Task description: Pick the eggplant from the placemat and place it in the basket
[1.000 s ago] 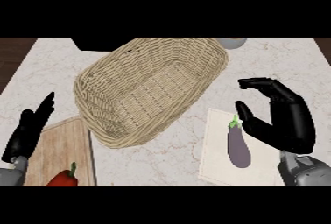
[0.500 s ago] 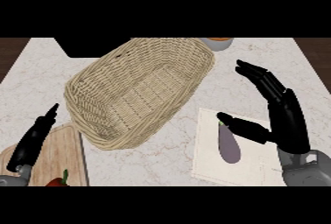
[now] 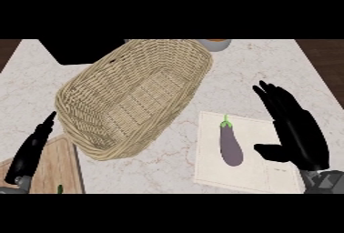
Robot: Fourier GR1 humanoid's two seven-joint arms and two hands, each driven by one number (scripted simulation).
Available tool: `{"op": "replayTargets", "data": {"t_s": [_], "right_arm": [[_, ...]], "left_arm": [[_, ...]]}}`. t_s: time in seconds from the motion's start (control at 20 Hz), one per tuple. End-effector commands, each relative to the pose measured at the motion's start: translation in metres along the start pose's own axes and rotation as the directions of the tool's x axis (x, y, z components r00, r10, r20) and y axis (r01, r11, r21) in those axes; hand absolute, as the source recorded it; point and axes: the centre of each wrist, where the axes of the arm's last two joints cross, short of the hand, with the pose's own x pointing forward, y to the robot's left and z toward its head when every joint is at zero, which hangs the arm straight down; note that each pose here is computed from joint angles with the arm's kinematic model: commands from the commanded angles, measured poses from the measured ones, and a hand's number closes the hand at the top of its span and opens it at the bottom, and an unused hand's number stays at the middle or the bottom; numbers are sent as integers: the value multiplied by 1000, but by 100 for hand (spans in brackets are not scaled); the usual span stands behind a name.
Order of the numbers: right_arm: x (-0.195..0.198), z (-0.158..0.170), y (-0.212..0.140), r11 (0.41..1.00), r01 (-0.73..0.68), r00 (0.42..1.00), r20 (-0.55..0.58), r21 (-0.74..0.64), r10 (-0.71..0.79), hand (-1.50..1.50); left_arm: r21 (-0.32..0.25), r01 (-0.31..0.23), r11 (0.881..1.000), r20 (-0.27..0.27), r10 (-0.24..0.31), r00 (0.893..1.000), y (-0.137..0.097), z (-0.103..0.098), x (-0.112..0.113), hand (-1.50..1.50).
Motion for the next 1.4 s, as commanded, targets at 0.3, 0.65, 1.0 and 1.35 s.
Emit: {"op": "replayTargets", "data": {"t_s": [0.3, 0.65, 1.0, 1.35], "right_arm": [[96, 35, -27, 939, -202, 970, -73, 280, 230, -150], [145, 61, -64, 913, -245, 926, -200, 326, 320, -150], [165, 63, -63, 933, -189, 923, -270, 307, 275, -150], [161, 56, -47, 937, -186, 912, -302, 295, 276, -150]], "left_arm": [[-26, 0, 1000, 12, 0, 1000, -19, 4, 1, 0], [-34, 20, 999, 56, -18, 998, -25, 10, 3, 0], [-31, 8, 999, 44, -7, 999, -18, 0, 14, 0], [-46, 2, 999, 61, 1, 998, -33, 7, 28, 0]]}}
